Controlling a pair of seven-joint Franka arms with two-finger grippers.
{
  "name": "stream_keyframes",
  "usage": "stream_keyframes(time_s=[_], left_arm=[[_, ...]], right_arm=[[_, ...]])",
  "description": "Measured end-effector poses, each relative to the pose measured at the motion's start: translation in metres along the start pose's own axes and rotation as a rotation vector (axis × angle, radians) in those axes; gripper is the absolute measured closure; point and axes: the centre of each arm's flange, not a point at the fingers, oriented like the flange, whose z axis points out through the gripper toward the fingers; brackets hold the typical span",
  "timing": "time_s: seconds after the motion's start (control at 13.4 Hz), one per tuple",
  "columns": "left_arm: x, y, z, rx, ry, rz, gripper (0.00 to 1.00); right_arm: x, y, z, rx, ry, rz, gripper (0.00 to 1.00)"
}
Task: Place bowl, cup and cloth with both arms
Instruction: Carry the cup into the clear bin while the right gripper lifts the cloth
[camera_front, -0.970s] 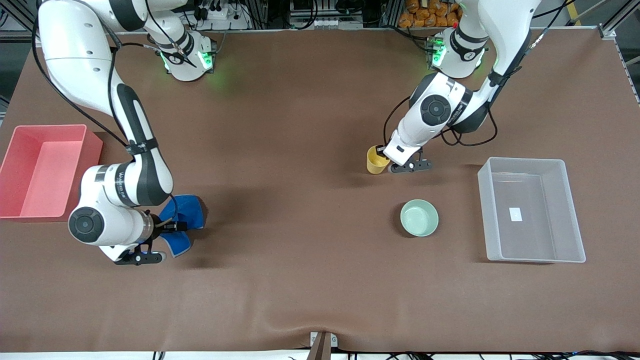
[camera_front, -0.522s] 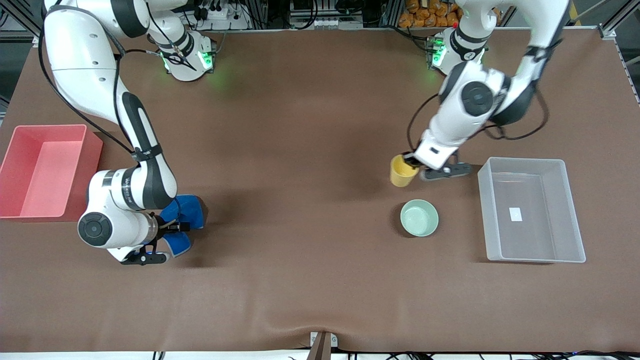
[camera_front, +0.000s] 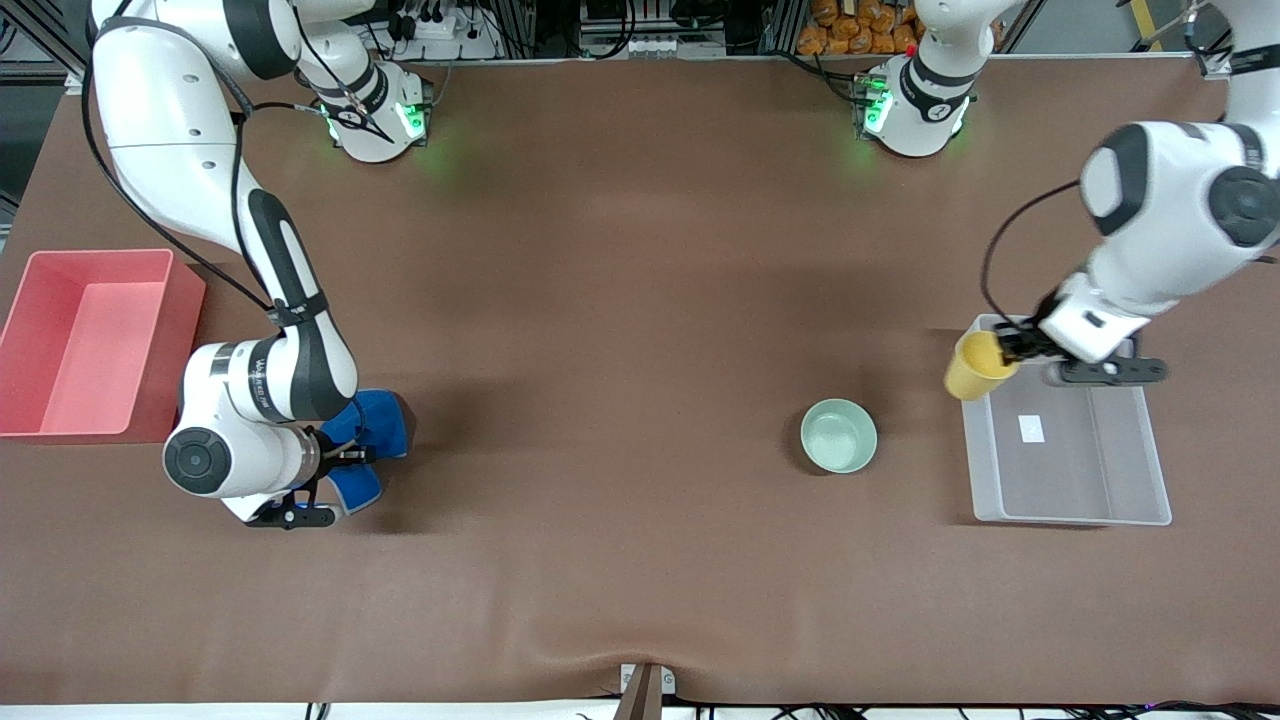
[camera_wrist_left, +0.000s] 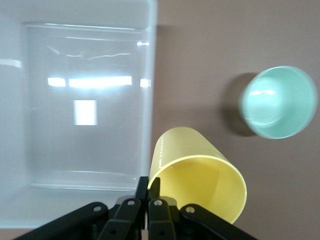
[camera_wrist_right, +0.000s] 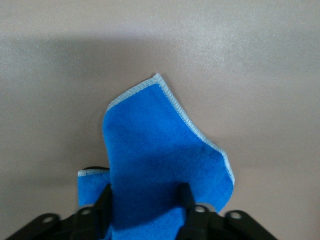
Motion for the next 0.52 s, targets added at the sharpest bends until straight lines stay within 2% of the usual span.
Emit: stream_keyframes(time_s=[0.22,0.37,0.52], left_arm=[[-0.001,-0.069,0.020,0.024,-0.036,0.084,0.97],[-0.002,-0.099,0.036,0.031,-0.063,0.118,0.97],[-0.006,-0.116,0.056,0.002,-0.091,0.155,0.97]], right_arm=[[0.001,0.000,0.000,0.000,0.005,0.003,0.81],[0.001,0.000,-0.001,0.000,0.005,0.004,0.98],[0.001,0.000,-0.001,0.001,0.008,0.004,0.98]])
